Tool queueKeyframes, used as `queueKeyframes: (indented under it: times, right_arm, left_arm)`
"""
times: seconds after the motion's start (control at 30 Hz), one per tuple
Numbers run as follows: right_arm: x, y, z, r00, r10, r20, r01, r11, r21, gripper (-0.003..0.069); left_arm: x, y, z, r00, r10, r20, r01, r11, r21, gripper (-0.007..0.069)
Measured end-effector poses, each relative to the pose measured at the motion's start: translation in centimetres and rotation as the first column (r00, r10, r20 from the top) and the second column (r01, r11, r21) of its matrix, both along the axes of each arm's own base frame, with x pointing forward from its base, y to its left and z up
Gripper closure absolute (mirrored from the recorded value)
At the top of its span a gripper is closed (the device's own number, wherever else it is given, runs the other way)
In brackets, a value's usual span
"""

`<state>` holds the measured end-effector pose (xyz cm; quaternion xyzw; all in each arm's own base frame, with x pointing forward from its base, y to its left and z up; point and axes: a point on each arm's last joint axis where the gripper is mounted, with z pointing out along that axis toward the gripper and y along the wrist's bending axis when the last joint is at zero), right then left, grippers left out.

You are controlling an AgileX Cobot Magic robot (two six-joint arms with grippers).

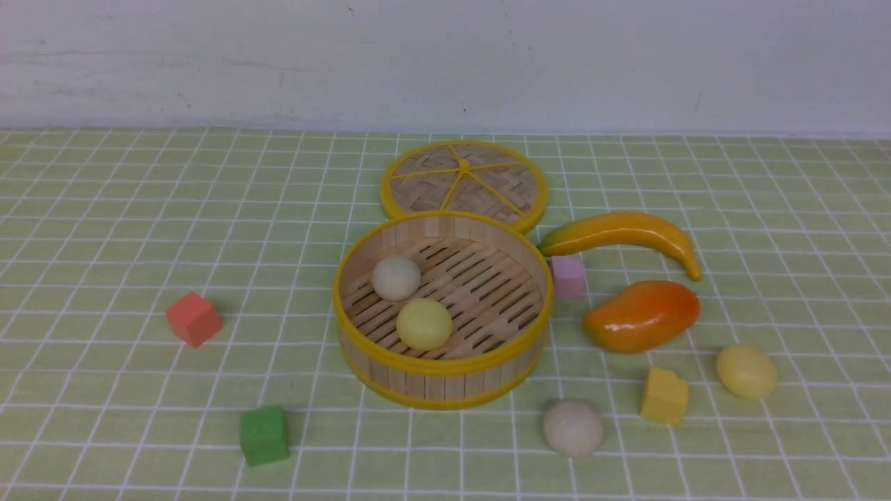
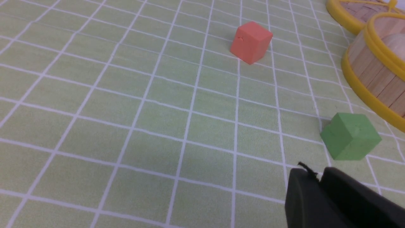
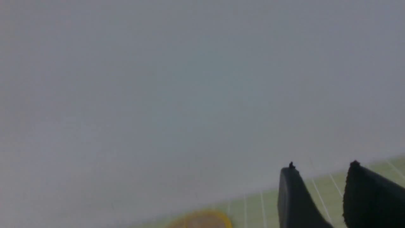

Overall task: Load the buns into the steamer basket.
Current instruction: Use the right arm to grab a steamed stuffed bun

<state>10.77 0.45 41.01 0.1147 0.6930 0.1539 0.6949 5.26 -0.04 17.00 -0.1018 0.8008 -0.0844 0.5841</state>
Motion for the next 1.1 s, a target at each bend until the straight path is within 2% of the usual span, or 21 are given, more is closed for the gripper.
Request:
queueKeyframes:
  times: [0.07, 0.13, 0.3, 0.47, 0.5, 0.53, 0.67, 0.83, 0.9, 0.93, 1.03, 1.1]
  right_arm:
    - [2.1, 0.1, -1.4, 0.989, 0.017, -0.144, -0.023, 0.999, -0.035, 0.0419]
    - [3.6, 0.2, -2.5, 0.974, 0.029, -0.223, -0.039, 0.998, -0.042, 0.0419]
    - [7.0, 0.9, -4.4, 0.938, 0.092, -0.335, -0.093, 0.996, 0.013, 0.0419]
    - [9.5, 3.0, -7.0, 0.85, 0.222, -0.477, -0.24, 0.971, 0.025, 0.0419]
    - [10.0, 3.7, -7.6, 0.812, 0.261, -0.521, -0.288, 0.957, 0.031, 0.0419]
    - [10.8, 4.9, -8.5, 0.733, 0.325, -0.597, -0.377, 0.925, 0.041, 0.0419]
    - [13.3, 7.0, -10.0, 0.564, 0.399, -0.723, -0.507, 0.858, 0.078, 0.0419]
    - [15.9, 9.6, -11.1, 0.453, 0.434, -0.779, -0.584, 0.805, 0.109, 0.0419]
    - [17.0, 12.1, -12.1, 0.381, 0.445, -0.81, -0.65, 0.752, 0.108, 0.0419]
    - [17.2, 12.3, -12.4, 0.37, 0.442, -0.817, -0.655, 0.748, 0.108, 0.0419]
    - [17.9, 15.1, -13.8, 0.298, 0.41, -0.862, -0.72, 0.689, 0.08, 0.0419]
    - [18.3, 16.5, -14.6, 0.27, 0.362, -0.892, -0.737, 0.674, 0.05, 0.0419]
  left_arm:
    - [0.0, 0.0, 0.0, 1.0, 0.0, 0.0, 0.0, 1.0, 0.0, 0.0554]
    - [0.0, 0.0, 0.0, 1.0, 0.0, 0.0, 0.0, 1.0, 0.0, 0.0552]
    - [0.0, 0.0, 0.0, 1.0, 0.0, 0.0, 0.0, 1.0, 0.0, 0.0548]
    - [0.0, 0.0, 0.0, 1.0, 0.0, 0.0, 0.0, 1.0, 0.0, 0.0545]
    - [0.0, 0.0, 0.0, 1.0, 0.0, 0.0, 0.0, 1.0, 0.0, 0.0544]
    - [0.0, 0.0, 0.0, 1.0, 0.0, 0.0, 0.0, 1.0, 0.0, 0.0543]
    - [0.0, 0.0, 0.0, 1.0, 0.0, 0.0, 0.0, 1.0, 0.0, 0.0537]
    - [0.0, 0.0, 0.0, 1.0, 0.0, 0.0, 0.0, 1.0, 0.0, 0.0533]
    - [0.0, 0.0, 0.0, 1.0, 0.0, 0.0, 0.0, 1.0, 0.0, 0.0533]
    - [0.0, 0.0, 0.0, 1.0, 0.0, 0.0, 0.0, 1.0, 0.0, 0.0533]
    - [0.0, 0.0, 0.0, 1.0, 0.0, 0.0, 0.0, 1.0, 0.0, 0.0531]
    - [0.0, 0.0, 0.0, 1.0, 0.0, 0.0, 0.0, 1.0, 0.0, 0.0527]
